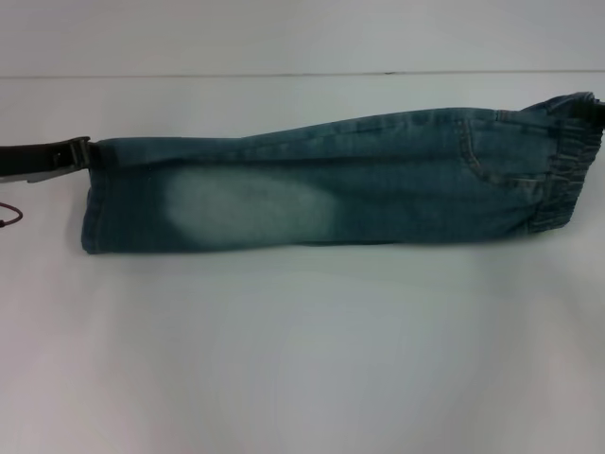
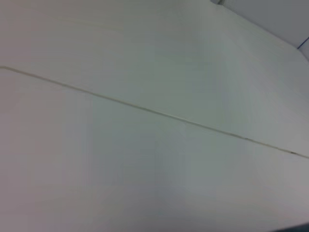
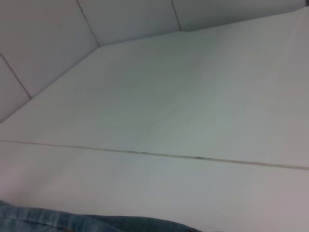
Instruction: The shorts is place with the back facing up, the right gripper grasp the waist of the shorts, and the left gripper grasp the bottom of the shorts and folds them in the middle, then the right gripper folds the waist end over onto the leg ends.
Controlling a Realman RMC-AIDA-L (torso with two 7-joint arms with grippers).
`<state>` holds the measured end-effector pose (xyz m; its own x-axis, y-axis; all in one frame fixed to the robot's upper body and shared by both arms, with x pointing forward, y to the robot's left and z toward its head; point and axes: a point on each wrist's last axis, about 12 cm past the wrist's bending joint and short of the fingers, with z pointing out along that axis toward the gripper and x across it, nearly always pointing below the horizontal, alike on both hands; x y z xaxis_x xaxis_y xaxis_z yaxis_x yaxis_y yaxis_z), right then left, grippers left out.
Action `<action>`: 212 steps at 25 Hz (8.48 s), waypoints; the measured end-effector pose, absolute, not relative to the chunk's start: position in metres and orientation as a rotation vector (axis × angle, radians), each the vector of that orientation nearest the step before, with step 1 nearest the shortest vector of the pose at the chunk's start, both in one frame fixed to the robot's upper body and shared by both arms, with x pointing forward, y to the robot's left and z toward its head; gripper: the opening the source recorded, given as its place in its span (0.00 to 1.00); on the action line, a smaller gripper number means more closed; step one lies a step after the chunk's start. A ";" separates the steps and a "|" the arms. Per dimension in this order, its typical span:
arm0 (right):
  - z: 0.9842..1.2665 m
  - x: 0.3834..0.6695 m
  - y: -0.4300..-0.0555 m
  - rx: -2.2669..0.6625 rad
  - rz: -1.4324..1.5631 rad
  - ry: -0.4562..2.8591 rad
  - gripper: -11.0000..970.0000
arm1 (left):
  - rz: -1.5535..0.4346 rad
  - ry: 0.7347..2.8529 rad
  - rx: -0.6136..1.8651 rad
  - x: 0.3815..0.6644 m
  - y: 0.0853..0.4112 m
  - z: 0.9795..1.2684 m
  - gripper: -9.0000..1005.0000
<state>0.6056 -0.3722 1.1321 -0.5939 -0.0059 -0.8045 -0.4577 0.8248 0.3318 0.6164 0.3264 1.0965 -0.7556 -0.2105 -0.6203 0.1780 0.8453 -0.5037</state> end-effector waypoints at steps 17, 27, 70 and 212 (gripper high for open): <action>1.132 0.612 -0.368 -0.357 0.619 2.136 0.09 | -0.700 2.331 -0.011 0.619 0.322 1.096 0.07; 1.132 0.613 -0.368 -0.349 0.604 2.133 0.20 | -0.690 2.329 0.041 0.620 0.308 1.094 0.10; 1.075 0.531 -0.390 -0.052 0.754 1.956 0.60 | -0.990 2.105 0.274 0.601 0.261 1.110 0.89; 1.069 0.565 -0.359 -0.208 0.768 2.126 0.06 | -1.147 2.084 0.489 0.608 0.163 1.096 0.56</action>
